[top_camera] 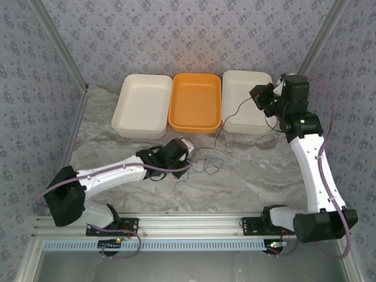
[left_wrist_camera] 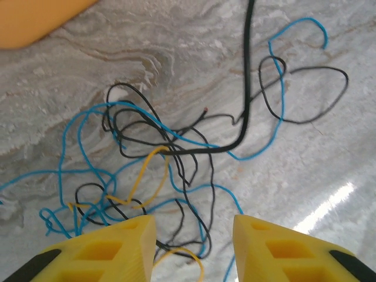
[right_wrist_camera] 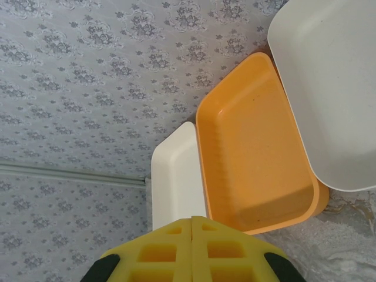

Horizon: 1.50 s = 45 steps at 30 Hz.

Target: Untangle the cables

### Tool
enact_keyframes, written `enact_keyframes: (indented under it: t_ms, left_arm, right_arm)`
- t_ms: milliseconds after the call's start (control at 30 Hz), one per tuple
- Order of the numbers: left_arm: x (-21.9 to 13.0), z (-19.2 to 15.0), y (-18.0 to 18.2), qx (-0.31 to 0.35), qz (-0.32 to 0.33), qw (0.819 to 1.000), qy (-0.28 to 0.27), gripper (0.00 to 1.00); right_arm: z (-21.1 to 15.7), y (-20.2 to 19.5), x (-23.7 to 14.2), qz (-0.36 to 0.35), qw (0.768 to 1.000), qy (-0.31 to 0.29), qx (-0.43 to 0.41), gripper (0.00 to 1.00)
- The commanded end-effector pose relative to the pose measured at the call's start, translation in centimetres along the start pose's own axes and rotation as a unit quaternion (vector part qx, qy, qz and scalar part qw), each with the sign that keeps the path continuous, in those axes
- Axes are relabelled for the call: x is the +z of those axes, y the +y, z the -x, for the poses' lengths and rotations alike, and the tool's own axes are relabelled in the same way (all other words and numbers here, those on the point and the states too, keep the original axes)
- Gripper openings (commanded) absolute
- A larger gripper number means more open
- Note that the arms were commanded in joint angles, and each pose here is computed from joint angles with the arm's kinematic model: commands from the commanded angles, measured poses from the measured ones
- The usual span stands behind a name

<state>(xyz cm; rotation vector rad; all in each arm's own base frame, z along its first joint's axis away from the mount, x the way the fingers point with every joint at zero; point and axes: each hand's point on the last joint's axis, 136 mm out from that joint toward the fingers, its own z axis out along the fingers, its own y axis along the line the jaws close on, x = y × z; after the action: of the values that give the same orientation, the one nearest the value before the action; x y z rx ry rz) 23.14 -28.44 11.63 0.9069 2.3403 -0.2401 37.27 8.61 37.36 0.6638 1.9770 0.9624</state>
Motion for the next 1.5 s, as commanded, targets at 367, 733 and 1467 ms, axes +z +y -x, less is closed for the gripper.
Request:
enact_keyframes:
  t_ms: [367, 733, 1467]
  left_arm:
    - [4.0, 3.7, -0.7, 0.096, 0.056, 0.993, -0.042, 0.42]
    - [3.9, 3.4, 1.6, 0.106, 0.121, 0.987, -0.001, 0.00]
    - [-20.2, 6.4, 14.7, 0.053, 0.486, 0.872, 0.017, 0.00]
  right_arm:
    - [0.5, -0.2, 0.3, 0.005, 0.999, 0.023, 0.038, 0.00]
    - [0.4, -1.0, 0.8, 0.001, 0.999, 0.025, 0.040, 0.00]
    - [-7.0, 2.7, 7.7, 0.055, 0.994, 0.098, -0.014, 0.00]
